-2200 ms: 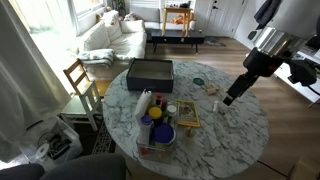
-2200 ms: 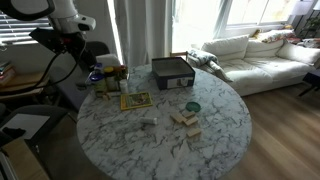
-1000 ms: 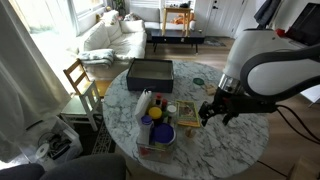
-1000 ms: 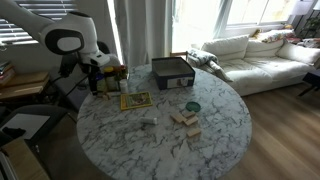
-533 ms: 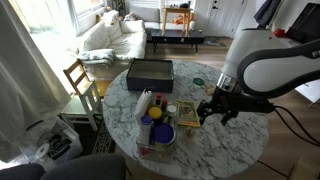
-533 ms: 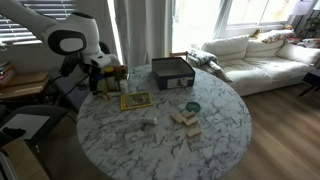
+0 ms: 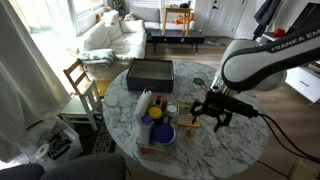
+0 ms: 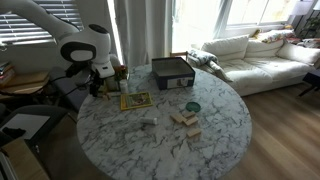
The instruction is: Pick up the two wooden blocks from the clear measuring cup and put them on the table, pick up the clear measuring cup and put it on the two wooden blocks to the right
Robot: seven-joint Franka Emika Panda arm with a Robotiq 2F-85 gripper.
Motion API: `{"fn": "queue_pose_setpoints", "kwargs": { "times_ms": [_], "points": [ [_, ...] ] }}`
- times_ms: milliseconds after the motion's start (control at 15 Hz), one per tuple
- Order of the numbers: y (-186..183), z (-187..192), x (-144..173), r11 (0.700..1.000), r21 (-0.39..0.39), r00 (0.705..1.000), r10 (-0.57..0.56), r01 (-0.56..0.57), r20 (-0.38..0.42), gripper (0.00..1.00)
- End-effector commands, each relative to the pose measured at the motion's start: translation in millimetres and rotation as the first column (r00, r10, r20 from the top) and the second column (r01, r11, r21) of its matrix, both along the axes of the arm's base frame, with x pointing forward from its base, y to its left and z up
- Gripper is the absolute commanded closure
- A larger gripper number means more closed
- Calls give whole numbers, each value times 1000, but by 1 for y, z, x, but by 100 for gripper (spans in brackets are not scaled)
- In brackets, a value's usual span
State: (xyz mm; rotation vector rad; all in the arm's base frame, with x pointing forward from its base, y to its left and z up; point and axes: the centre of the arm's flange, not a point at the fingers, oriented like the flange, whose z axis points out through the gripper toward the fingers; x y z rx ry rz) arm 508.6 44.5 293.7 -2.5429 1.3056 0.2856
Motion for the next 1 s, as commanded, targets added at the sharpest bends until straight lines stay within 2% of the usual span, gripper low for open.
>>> {"fn": "queue_pose_setpoints", "kwargs": {
  "times_ms": [0,133,400,800,867,933],
  "points": [
    [-5,-23,16,988,107,994,-113,112,2,0],
    [-6,-31,20,978,139,987,-159,158,-6,0],
    [-10,-48,26,965,105,971,-239,239,-19,0],
    [-8,-67,31,957,82,960,-278,280,-34,0],
    [-8,-70,32,955,79,958,-283,286,-43,3],
    [-8,-71,32,954,76,956,-288,291,-48,10]
  ]
}}
